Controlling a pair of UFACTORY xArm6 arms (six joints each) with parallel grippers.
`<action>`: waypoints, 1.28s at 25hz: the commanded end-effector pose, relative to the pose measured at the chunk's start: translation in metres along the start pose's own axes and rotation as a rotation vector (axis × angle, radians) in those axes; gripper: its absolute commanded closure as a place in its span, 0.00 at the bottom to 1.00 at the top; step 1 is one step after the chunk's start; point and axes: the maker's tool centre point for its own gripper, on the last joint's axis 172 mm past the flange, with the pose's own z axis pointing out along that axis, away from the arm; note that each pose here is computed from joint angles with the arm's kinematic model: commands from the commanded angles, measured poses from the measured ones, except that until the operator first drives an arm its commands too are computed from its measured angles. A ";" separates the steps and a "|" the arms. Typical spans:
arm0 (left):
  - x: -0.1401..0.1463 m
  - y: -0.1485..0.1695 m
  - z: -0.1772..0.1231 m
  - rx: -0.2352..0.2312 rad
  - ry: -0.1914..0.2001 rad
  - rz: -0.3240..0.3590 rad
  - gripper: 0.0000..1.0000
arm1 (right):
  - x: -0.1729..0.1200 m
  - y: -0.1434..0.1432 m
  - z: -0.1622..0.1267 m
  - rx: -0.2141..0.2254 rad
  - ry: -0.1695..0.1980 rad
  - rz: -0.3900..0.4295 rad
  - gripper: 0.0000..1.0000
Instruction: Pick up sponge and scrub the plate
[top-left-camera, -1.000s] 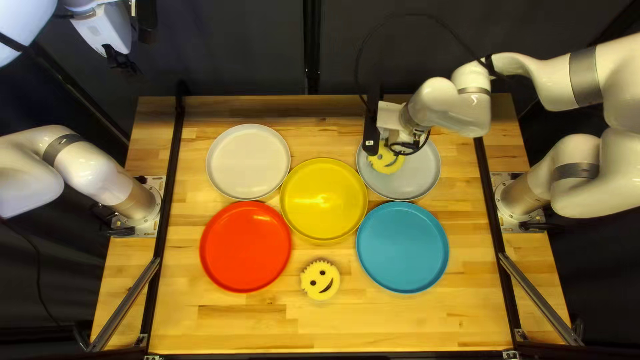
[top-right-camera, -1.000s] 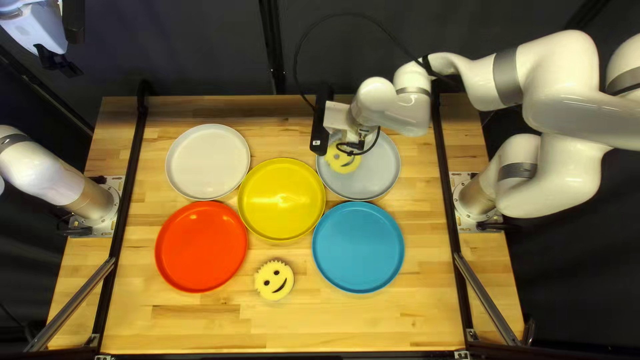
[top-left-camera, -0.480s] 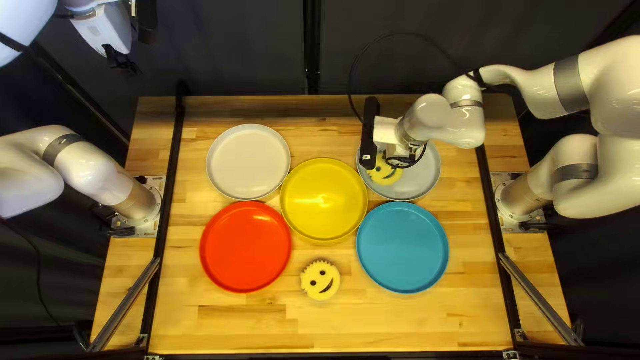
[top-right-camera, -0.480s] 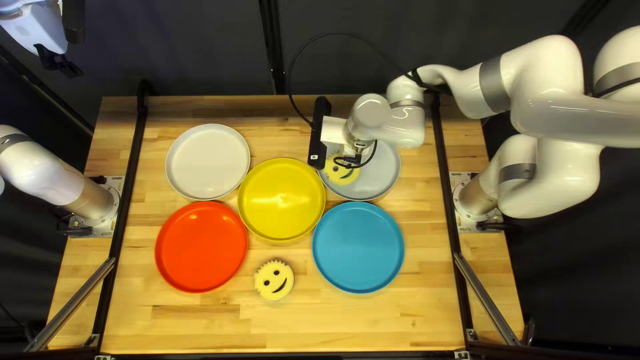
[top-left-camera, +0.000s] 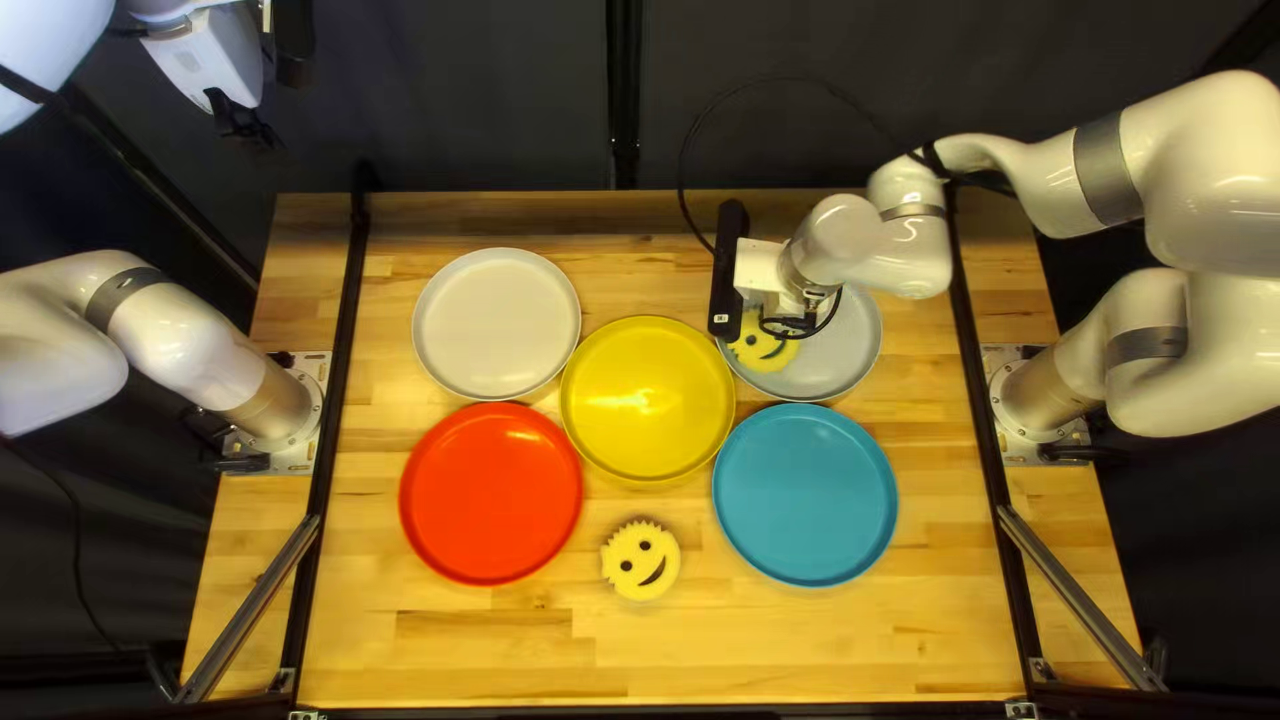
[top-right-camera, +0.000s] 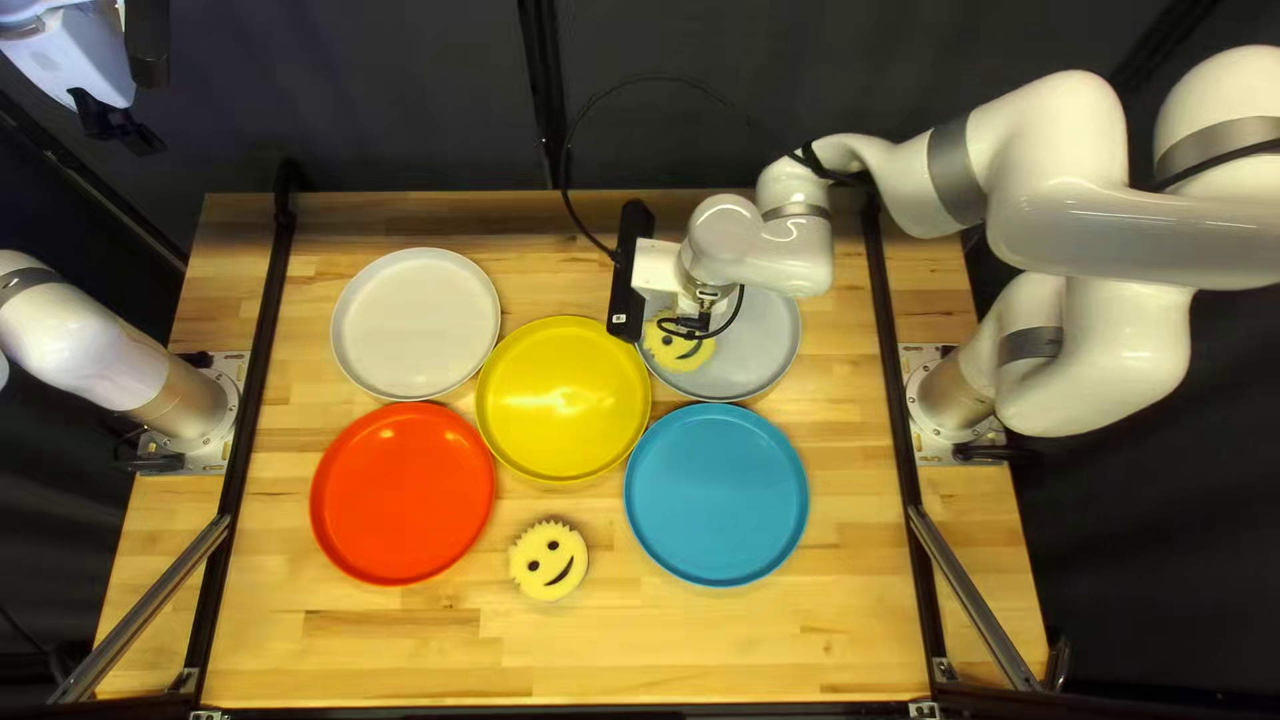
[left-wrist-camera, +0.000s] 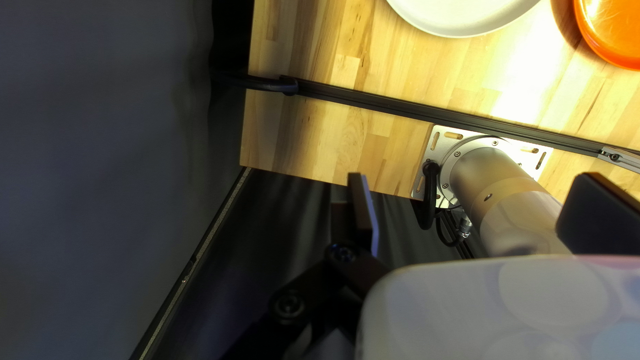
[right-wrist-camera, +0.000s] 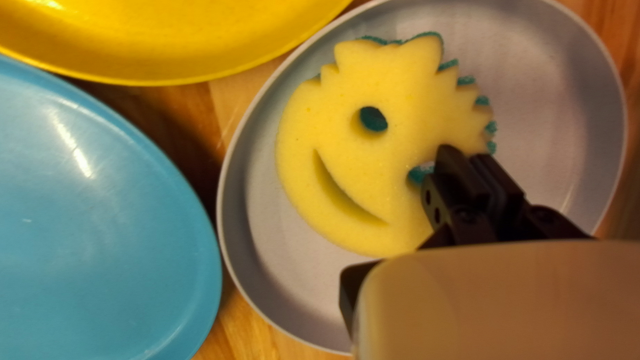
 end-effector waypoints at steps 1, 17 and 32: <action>0.000 0.000 0.000 0.000 0.000 0.000 0.00 | 0.001 0.019 0.008 -0.002 -0.009 0.011 1.00; 0.000 0.000 0.000 0.000 0.000 0.000 0.00 | -0.002 0.047 0.004 -0.022 -0.017 0.036 1.00; 0.000 0.000 0.000 0.000 0.000 0.000 0.00 | -0.033 -0.014 -0.014 -0.025 0.012 -0.013 1.00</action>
